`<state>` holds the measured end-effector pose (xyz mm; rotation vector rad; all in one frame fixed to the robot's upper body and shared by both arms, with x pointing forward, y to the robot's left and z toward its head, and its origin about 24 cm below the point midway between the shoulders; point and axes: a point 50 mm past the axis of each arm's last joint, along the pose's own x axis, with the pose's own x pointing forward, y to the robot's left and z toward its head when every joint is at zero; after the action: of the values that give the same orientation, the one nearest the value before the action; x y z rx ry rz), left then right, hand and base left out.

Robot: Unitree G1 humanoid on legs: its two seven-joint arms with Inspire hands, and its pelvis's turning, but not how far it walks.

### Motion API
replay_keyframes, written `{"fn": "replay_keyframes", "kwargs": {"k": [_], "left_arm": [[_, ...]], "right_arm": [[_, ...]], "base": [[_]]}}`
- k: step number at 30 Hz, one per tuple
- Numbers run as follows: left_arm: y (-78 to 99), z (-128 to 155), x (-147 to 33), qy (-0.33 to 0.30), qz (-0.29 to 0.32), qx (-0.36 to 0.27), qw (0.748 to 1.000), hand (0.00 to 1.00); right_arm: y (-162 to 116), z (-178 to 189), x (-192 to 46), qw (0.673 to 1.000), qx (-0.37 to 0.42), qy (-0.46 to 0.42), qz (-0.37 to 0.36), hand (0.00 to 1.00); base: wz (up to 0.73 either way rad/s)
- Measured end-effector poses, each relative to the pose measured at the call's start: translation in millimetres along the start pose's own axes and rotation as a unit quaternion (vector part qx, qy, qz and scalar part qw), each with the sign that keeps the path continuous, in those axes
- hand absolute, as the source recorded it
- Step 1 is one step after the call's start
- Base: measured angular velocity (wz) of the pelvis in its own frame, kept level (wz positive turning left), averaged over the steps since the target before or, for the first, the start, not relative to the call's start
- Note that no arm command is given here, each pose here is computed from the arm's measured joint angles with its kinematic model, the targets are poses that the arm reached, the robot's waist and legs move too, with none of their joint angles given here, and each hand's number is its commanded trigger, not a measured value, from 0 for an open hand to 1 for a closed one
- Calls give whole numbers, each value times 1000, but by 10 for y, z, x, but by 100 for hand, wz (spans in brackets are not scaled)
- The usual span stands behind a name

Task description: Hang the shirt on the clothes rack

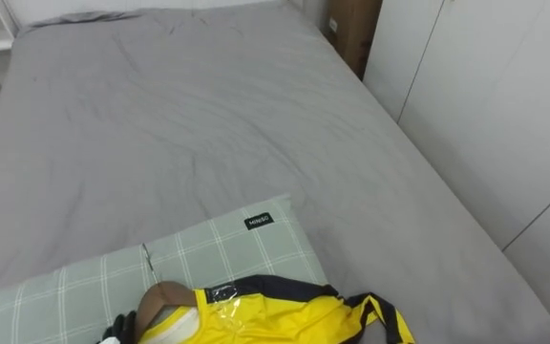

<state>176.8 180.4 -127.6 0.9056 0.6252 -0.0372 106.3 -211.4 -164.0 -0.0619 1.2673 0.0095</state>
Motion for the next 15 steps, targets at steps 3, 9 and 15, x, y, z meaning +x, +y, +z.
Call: {"fn": "replay_keyframes", "kwargs": {"k": [3,9,15], "left_arm": [[-11,-10,-9,1,-3,0,1000,0],[-26,-44,-21,6,-9,2,1000,0],[-29,-58,-25,8,-8,7,1000,0]], "right_arm": [[0,-15,-1,1000,5,0,0,0],[-3,-29,-3,1000,18,0,1,0],[-4,-41,-3,1000,18,2,-3,0]], "base": [[0],[-3],[-1]]}}
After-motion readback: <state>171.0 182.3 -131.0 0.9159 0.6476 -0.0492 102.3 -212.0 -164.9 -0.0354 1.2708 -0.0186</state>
